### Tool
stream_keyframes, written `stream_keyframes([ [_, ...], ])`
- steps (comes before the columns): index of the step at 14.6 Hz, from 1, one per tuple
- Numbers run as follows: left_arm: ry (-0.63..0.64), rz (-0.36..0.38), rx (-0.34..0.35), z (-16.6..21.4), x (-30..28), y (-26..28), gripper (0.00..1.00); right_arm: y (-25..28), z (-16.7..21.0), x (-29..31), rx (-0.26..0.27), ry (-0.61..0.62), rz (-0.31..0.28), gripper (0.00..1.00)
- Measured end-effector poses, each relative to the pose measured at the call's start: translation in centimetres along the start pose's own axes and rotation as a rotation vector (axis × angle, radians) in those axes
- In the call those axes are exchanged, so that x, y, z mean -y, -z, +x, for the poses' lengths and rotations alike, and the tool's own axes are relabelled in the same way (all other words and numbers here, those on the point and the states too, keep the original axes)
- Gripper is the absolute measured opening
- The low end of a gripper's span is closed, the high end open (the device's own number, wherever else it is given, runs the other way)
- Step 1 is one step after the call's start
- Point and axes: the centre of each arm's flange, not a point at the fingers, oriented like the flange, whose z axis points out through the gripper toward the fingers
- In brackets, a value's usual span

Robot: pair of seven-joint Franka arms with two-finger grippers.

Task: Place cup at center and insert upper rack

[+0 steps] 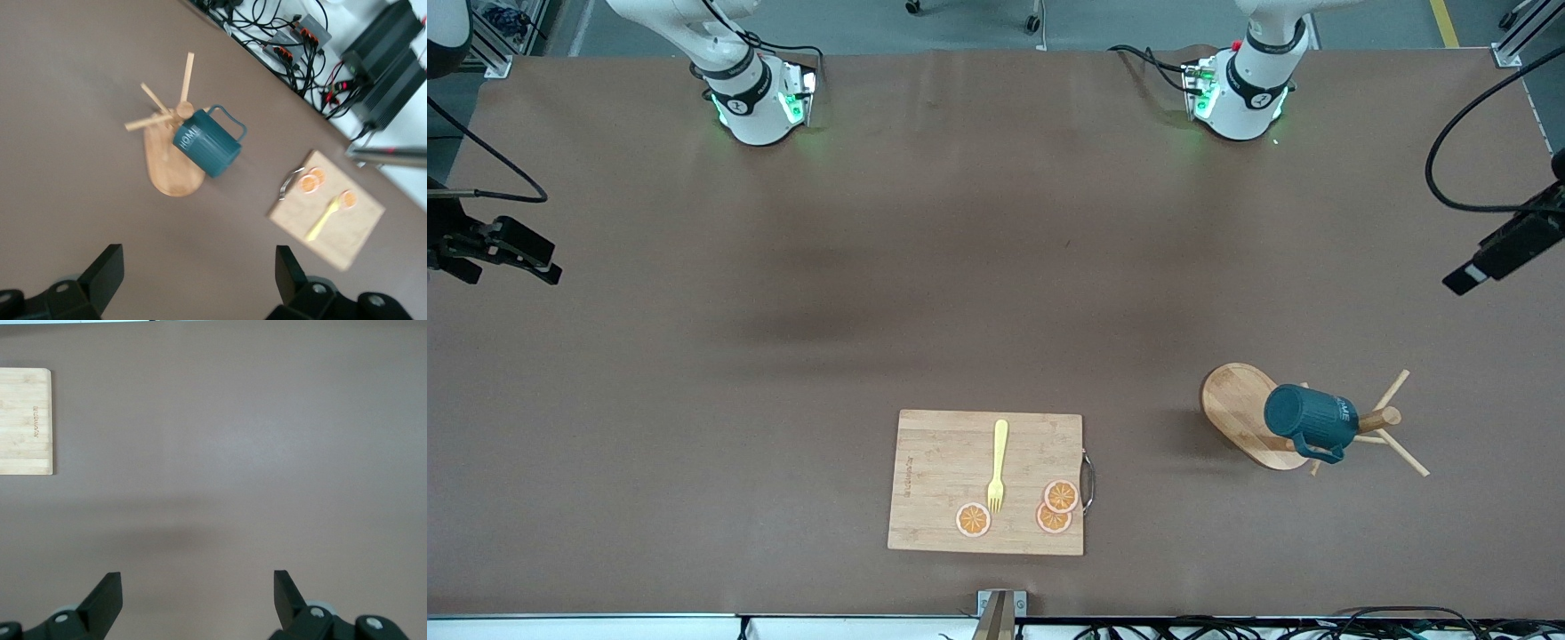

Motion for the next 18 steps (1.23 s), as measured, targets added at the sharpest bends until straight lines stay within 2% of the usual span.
stream_keyframes([
  [3, -0.312, 0.026, 0.009, -0.3, 0.0, -0.5, 1.0, 0.1, 0.0, 0.0, -0.002, 0.0, 0.0, 1.0],
  [5, -0.419, 0.039, 0.026, -0.1, 0.5, -1.5, 1.0, 0.2, 0.0, 0.0, -0.004, 0.0, 0.0, 1.0],
  [9, -0.524, 0.095, 0.015, 0.2, 0.8, -1.6, 1.0, 0.2, 0.0, 0.0, -0.004, 0.0, 0.0, 1.0],
  [18, -0.564, 0.092, 0.007, -0.4, -0.2, -1.2, 1.0, 0.2, 0.0, 0.0, -0.003, 0.0, 0.0, 1.0],
])
